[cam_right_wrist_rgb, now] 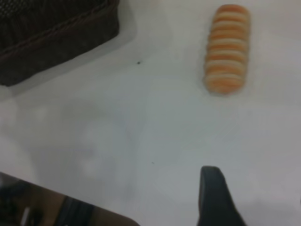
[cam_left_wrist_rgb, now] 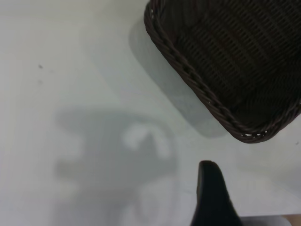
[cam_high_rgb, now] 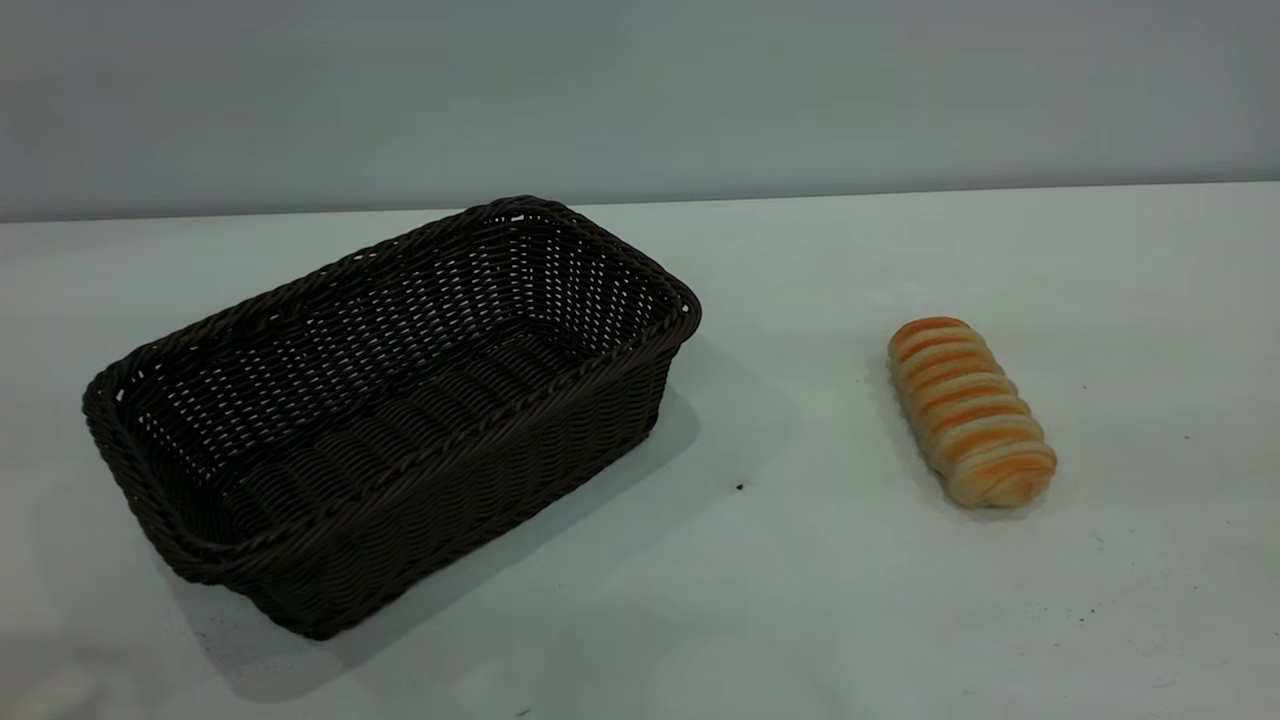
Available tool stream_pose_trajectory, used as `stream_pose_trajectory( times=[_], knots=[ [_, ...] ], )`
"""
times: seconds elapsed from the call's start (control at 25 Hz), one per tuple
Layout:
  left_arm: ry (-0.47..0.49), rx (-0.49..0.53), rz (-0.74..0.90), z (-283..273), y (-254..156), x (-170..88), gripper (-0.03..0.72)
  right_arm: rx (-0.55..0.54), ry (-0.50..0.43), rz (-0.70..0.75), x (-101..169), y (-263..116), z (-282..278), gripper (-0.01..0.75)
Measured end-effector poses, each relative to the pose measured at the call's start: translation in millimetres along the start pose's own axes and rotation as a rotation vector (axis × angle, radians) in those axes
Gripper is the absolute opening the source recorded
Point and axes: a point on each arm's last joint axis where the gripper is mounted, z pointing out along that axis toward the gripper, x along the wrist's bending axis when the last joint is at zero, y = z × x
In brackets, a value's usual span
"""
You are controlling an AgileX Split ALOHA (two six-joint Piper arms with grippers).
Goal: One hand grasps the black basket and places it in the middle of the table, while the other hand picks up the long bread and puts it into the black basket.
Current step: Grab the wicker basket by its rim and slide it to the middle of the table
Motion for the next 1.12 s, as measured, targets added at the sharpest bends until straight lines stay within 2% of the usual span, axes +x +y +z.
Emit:
stream_pose_trajectory(
  times=[0.08, 0.24, 0.36, 0.56, 0.84, 1.04, 1.12],
  knots=[
    [-0.009, 0.06, 0.008, 16.3, 9.3, -4.8, 0.513, 0.038, 0.011, 0.003, -4.5, 11.3, 13.2, 0.414],
    [-0.043, 0.138, 0.084, 47.0, 14.8, -30.7, 0.511, 0.099, 0.019, 0.021, -12.3, 19.2, 35.4, 0.414],
    [-0.025, 0.176, 0.044, 66.4, 15.8, -40.6, 0.497, 0.12, 0.02, 0.007, -14.7, 19.2, 41.9, 0.414],
    [0.044, 0.234, -0.176, 88.9, 15.8, -38.2, 0.489, 0.089, 0.016, 0.02, -15.0, 22.0, 42.1, 0.414],
    [0.12, 0.201, -0.538, 115.3, 21.0, -35.9, 0.489, 0.046, 0.012, 0.038, -15.1, 25.8, 41.5, 0.414],
    [0.234, 0.24, -0.659, 145.2, 15.7, -29.0, 0.489, 0.044, 0.01, 0.037, -15.2, 25.9, 41.5, 0.414],
    [0.245, 0.245, -0.681, 158.3, 14.2, -28.3, 0.488, 0.044, 0.01, 0.036, -15.3, 25.9, 41.5, 0.414]
  ],
)
